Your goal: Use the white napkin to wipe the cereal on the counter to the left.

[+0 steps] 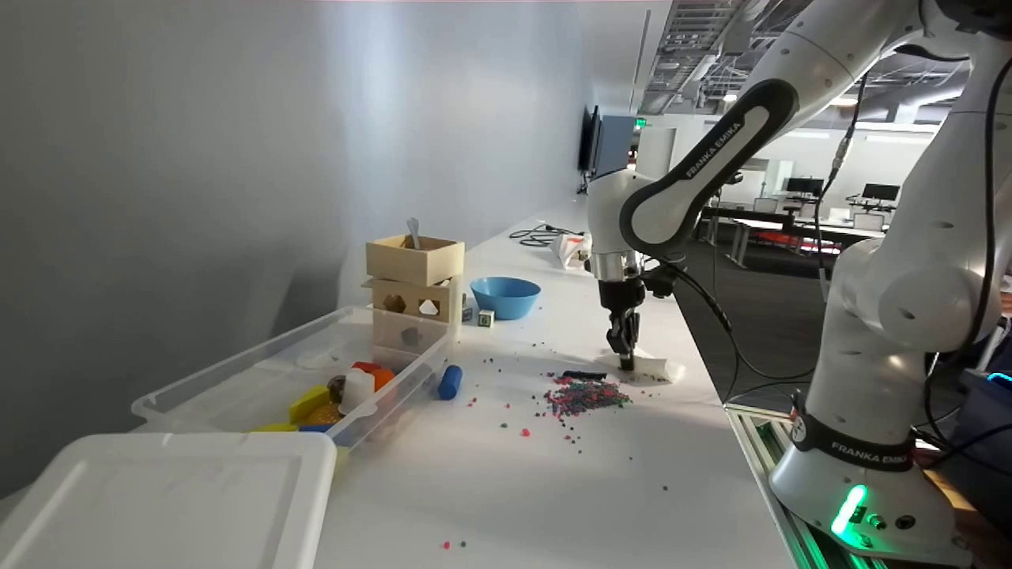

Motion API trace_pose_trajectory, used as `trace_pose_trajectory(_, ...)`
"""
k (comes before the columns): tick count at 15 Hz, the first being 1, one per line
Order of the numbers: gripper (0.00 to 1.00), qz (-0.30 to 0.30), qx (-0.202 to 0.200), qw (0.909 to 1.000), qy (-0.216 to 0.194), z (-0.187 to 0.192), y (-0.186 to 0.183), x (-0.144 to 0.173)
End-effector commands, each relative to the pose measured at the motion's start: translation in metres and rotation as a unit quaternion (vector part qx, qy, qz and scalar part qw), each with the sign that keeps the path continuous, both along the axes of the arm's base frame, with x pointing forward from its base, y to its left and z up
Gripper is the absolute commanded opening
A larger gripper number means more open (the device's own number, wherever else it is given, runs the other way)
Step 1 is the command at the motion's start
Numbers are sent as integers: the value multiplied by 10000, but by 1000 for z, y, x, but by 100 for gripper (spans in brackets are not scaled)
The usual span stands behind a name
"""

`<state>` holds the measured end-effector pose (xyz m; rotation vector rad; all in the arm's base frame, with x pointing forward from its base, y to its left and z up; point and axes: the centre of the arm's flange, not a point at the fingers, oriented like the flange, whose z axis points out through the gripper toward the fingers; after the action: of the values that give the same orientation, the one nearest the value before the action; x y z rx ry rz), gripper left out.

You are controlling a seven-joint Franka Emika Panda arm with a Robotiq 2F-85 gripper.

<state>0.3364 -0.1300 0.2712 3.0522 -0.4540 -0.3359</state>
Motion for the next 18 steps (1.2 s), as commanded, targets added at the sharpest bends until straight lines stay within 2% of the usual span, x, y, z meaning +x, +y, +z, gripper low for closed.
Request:
trace_pose_trajectory(1,0,9,-82,9995,-290,-21,53,-5)
trace_pose_trajectory(9,0,213,-280,9955,-876,-19,135,34)
trace_pose_trajectory(11,0,207,-416,9949,-897,-15,142,39)
trace_pose_trajectory(13,0,285,-766,9942,-697,2,129,40)
trace_pose_trajectory(16,0,152,-987,9919,-790,30,101,45)
trace_pose_trajectory(18,0,267,-1004,9902,-932,52,82,57)
